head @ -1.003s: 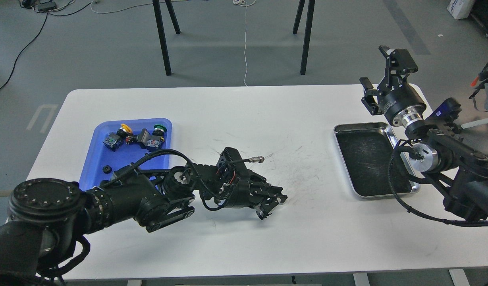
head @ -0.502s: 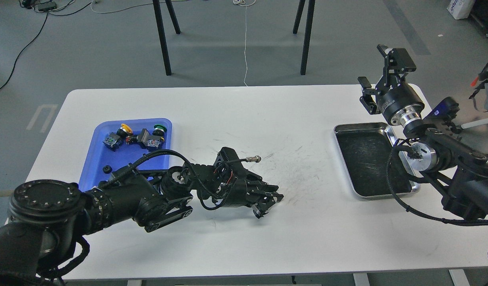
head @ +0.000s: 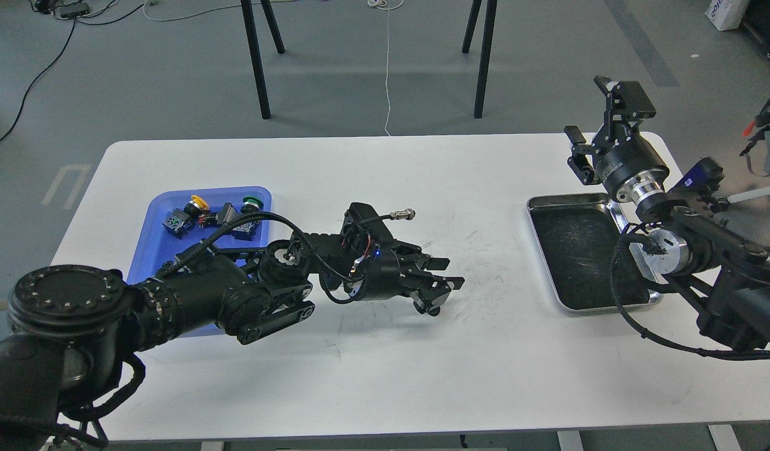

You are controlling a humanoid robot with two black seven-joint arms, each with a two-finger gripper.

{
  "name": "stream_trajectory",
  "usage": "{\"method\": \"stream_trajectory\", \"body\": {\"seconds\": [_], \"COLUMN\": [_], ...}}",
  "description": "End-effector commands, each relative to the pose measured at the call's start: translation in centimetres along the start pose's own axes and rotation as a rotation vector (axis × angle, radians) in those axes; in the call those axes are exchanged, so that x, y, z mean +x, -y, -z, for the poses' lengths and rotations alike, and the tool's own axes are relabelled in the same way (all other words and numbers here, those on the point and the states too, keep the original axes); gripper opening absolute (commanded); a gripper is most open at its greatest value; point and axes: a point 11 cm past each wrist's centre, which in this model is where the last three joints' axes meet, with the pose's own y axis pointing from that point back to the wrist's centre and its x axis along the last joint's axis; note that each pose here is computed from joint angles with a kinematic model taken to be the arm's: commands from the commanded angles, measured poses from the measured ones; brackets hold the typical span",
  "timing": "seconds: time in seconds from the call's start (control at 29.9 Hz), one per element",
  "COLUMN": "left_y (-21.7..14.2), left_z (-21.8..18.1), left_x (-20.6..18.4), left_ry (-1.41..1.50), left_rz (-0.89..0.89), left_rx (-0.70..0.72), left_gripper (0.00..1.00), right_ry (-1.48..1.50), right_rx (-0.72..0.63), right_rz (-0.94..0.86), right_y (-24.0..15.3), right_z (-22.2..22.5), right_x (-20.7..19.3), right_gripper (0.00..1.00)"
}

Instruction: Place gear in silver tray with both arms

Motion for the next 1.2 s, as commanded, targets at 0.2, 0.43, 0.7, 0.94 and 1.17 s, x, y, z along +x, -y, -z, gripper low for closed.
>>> {"method": "stream_trajectory", "body": {"seconds": [0.2, 0.43, 0.7, 0.94, 1.17], "left_y": [-0.2, -0.7, -1.6, -6.4, -11.4], "left_z": [0.8, 1.6, 2.2, 6.4, 9.5], "left_x": [4.9, 8.3, 12.0, 13.3, 11.8], "left_ry": [-0.232, -0.503, -0.735, -0.918, -1.054], "left_rz": [-0.188, -0.338, -0.499, -0.601, -0.636], "left_rx": [0.022, 0.025, -0.022, -0.018, -0.008], "left_gripper": [0.78, 0.99, 1.00, 1.00, 1.00], "right_ry": [-0.004, -0.013, 0.001, -0.036, -0.077], "right_rx": [-0.026, -0.040, -0.072, -0.099, -0.130], "right_rz": [0.016, 0.033, 0.036, 0.072, 0.182], "right_y": [-0.7, -1.1, -2.0, -2.6, -3.1], "right_z": [-0.8, -1.5, -3.3, -4.0, -4.4], "right_x": [0.0, -0.3, -0.6, -1.1, -2.8], "right_gripper": [0.99, 0.99, 0.99, 0.99, 0.99]}}
